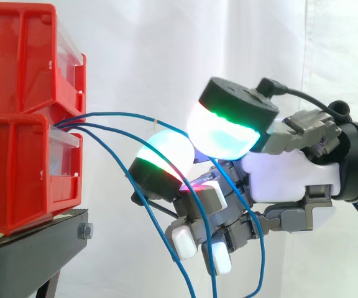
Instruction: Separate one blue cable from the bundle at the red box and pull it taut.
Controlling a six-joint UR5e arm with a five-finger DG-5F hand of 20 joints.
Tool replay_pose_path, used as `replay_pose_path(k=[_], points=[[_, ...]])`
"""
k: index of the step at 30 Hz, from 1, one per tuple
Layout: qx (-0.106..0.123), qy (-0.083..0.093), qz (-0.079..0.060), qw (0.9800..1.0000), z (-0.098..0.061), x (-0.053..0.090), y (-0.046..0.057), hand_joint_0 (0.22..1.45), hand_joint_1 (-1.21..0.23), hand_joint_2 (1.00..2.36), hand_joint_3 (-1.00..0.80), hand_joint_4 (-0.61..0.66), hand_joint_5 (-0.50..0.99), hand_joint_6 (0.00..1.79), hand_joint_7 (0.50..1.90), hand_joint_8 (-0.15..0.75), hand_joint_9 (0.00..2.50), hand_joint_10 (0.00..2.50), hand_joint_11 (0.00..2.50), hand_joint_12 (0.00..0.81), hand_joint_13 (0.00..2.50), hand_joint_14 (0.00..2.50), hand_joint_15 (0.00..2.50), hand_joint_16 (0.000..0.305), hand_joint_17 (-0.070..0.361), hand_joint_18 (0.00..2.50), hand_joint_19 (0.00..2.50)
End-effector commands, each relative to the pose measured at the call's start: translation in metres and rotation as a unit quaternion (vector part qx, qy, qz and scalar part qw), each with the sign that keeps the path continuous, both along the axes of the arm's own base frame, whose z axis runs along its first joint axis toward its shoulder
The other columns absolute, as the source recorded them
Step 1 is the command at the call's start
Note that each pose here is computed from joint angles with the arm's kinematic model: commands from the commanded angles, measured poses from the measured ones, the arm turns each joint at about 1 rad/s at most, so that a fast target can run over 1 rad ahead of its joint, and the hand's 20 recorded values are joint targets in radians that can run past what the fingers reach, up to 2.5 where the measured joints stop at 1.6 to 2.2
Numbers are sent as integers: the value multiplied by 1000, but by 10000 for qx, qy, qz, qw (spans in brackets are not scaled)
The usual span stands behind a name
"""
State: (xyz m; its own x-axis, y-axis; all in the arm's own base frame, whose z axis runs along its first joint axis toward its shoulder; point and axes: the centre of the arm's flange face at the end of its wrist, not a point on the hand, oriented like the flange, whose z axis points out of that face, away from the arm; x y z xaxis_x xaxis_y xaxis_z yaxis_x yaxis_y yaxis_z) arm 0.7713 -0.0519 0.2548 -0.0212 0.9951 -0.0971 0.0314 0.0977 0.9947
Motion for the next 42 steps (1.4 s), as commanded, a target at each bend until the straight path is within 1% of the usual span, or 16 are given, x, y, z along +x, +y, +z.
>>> replay_pose_path(k=[1, 5, 7, 11, 12, 14, 15, 20, 21, 23, 25, 28, 31, 32, 37, 42], points=[[-6, 1, 1, 10000, 0, 0, 0, 580, -754, 1000, -500, 79, -160, 841, 1126, 307, 993, 27, 1192, 325, 798, 22, 605, 43, 96, 850, 715], [4, -22, 1, 10000, 0, 0, 0, 551, -631, 1000, -500, 89, -138, 791, 1161, 315, 1010, 27, 1172, 325, 805, 20, 599, 43, 97, 862, 727], [-3, -29, 1, 10000, 1, 1, 0, 553, -622, 1000, -500, 90, -135, 781, 1153, 312, 1015, 28, 1167, 326, 809, 21, 602, 43, 96, 863, 729], [4, -22, 1, 10000, 0, 0, 0, 550, -590, 1000, -500, 77, -122, 744, 1188, 308, 1022, 28, 1163, 327, 813, 21, 598, 43, 96, 866, 728], [-4, -22, -6, 10000, 0, 0, -1, 556, -568, 1000, -500, 75, -118, 734, 1200, 307, 1022, 28, 1167, 323, 812, 21, 599, 42, 96, 862, 729], [-4, -22, -6, 10000, 0, 0, -1, 610, -541, 1000, -500, 60, -111, 715, 1246, 295, 1020, 28, 1164, 317, 808, 21, 592, 40, 91, 854, 738], [4, -22, 1, 10000, 0, 0, 0, 616, -549, 1001, -480, 45, -110, 713, 1261, 296, 1019, 29, 1161, 315, 809, 20, 594, 41, 91, 854, 740], [4, -22, 1, 10000, 0, 0, 0, 604, -600, 1015, -309, 40, -139, 758, 1198, 301, 1010, 29, 1149, 318, 801, 19, 588, 41, 93, 854, 745], [-4, -22, 1, 10000, 0, 0, 0, 599, -611, 1016, -281, 32, -140, 758, 1217, 297, 1010, 28, 1154, 317, 796, 21, 586, 41, 93, 854, 742], [-5, -7, 1, 10000, 0, 0, 0, 585, -636, 1019, -202, 21, -149, 801, 1153, 304, 1006, 30, 1148, 319, 792, 19, 579, 42, 94, 856, 742], [0, 9, 1, 10000, 0, 0, 0, 579, -647, 1020, -167, -13, -150, 811, 1150, 303, 1004, 28, 1149, 320, 790, 19, 587, 42, 94, 855, 739], [-7, 9, 1, 10000, 0, 0, 0, 578, -668, 1022, -130, -30, -147, 820, 1150, 309, 1004, 27, 1149, 324, 792, 20, 593, 42, 94, 855, 741], [-7, 9, 1, 10000, 0, 0, 0, 582, -688, 1024, -101, -41, -148, 821, 1189, 309, 1003, 28, 1147, 327, 795, 19, 594, 42, 94, 857, 748], [-7, 9, 1, 10000, 0, 0, 0, 591, -732, 1027, -68, -62, -156, 833, 1195, 303, 1003, 28, 1151, 326, 796, 21, 594, 42, 94, 857, 750], [-7, 9, 1, 10000, 0, 0, 0, 592, -743, 1027, -16, -157, -157, 850, 1170, 308, 1009, 28, 1154, 338, 806, 21, 597, 42, 95, 865, 742], [0, 9, -6, 10000, 0, 0, 0, 609, -754, 1027, -4, -257, -157, 857, 1195, 304, 1039, 28, 1166, 347, 823, 21, 592, 43, 96, 876, 718]])
